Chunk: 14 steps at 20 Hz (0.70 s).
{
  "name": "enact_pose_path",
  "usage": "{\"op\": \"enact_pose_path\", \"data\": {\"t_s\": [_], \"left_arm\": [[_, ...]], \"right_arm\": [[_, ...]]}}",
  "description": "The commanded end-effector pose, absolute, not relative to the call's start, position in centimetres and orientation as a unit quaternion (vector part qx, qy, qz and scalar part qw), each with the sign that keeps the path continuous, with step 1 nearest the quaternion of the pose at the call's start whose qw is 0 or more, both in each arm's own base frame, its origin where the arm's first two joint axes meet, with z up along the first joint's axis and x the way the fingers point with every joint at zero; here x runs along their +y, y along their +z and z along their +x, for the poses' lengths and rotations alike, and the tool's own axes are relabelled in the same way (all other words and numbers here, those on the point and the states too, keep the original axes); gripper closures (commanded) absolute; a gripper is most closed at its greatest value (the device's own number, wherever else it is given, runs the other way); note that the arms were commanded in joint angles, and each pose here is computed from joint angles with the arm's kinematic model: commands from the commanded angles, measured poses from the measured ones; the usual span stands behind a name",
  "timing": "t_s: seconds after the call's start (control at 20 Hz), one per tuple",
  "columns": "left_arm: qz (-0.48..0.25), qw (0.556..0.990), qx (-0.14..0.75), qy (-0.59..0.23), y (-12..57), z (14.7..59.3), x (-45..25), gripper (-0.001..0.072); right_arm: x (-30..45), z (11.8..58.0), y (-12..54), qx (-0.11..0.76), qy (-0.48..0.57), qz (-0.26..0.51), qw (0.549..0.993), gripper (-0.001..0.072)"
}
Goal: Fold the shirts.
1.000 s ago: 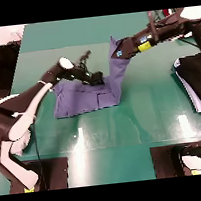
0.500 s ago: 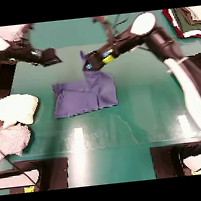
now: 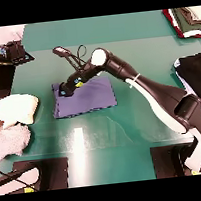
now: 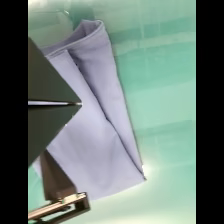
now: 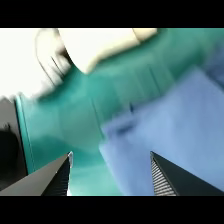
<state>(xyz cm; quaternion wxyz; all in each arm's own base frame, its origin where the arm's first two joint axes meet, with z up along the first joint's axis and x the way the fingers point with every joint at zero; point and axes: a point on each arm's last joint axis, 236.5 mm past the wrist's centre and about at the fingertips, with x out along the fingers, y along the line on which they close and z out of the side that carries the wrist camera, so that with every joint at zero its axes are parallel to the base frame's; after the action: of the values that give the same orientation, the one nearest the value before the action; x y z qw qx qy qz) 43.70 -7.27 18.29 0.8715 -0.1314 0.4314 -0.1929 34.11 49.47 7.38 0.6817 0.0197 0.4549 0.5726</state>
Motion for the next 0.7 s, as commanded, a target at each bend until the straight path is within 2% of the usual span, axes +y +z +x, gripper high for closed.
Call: {"op": "enact_pose_path", "data": {"t_s": [0.0,0.35,0.45,0.65], "left_arm": [[-0.124,0.866,0.443,-0.196,18.0,42.9,-7.0,0.0681],[-0.114,0.865,0.445,-0.202,17.9,42.7,-7.1,0.0680],[-0.114,0.865,0.444,-0.202,17.9,42.7,-7.1,0.0681],[-0.113,0.865,0.445,-0.202,17.8,42.8,-7.1,0.0680]], "right_arm": [[44.2,34.7,5.0,0.506,0.539,0.027,0.673,0.0159],[25.6,38.4,-1.4,0.596,0.363,0.154,0.699,0.0149],[22.5,38.6,-3.4,0.613,0.328,0.187,0.694,0.0055],[22.3,38.5,-6.2,0.636,0.315,0.218,0.670,0.0057]]}}
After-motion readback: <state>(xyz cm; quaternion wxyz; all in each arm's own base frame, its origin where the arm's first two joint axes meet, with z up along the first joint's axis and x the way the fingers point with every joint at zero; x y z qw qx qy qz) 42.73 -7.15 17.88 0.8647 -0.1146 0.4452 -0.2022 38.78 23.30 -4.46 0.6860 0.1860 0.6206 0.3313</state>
